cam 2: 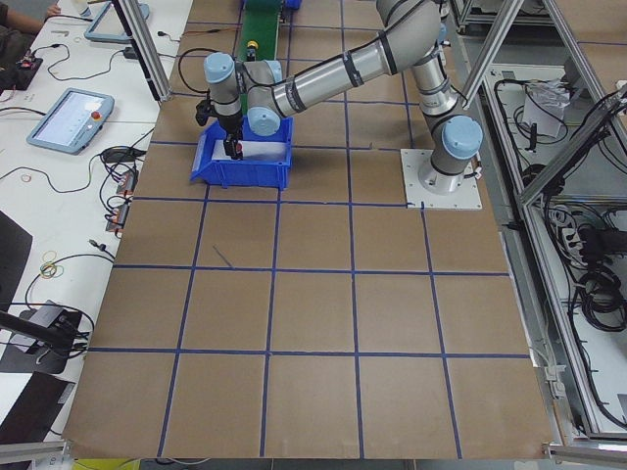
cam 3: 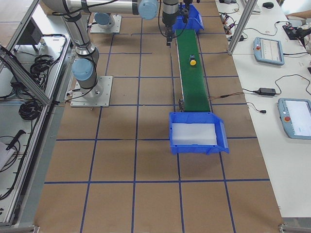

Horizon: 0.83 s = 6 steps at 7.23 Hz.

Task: Transport two buttons from left to right
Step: 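Close the left gripper on the red button and lift it, then carry the red button onto the green belt and lower it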

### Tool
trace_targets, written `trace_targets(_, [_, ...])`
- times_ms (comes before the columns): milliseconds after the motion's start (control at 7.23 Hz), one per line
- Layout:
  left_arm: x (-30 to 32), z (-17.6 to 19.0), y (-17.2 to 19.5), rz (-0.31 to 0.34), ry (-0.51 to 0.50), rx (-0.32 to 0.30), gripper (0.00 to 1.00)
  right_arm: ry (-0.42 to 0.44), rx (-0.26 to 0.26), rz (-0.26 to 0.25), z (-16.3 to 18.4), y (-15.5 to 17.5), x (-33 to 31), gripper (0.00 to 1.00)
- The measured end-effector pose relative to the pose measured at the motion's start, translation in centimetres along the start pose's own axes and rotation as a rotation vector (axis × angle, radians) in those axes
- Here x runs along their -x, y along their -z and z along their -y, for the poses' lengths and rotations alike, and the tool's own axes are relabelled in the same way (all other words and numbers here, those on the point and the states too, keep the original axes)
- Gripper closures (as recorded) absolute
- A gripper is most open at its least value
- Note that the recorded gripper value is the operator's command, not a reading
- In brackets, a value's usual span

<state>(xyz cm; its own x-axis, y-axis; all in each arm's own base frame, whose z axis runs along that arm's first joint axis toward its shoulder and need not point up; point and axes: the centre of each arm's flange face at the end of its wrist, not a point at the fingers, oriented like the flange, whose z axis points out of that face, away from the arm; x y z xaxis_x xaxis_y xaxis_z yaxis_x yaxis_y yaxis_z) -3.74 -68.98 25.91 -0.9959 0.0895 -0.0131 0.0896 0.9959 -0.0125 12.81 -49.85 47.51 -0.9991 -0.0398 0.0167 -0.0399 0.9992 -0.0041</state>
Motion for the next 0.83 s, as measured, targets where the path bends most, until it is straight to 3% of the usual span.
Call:
trace_targets(138, [0.0,0.2,0.3,0.001,-0.002,-0.007,0.98,0.001,0.0,0.0,0.0,0.0,0.1,0.0])
trace_targets(553, [0.2,0.6,2.8,0.01,0.003,-0.034,0.98,0.011,0.002,0.004,0.1,-0.2,0.2,0.0])
trace_targets(691, [0.2,0.2,6.2,0.015,0.007,-0.031,0.98,0.015,0.0,0.005,0.1,-0.2,0.2,0.0])
trace_targets(830, [0.1,-1.2,11.9,0.025,0.015,-0.016,0.98,0.018,-0.003,0.006,0.2,-0.2,0.2,0.0])
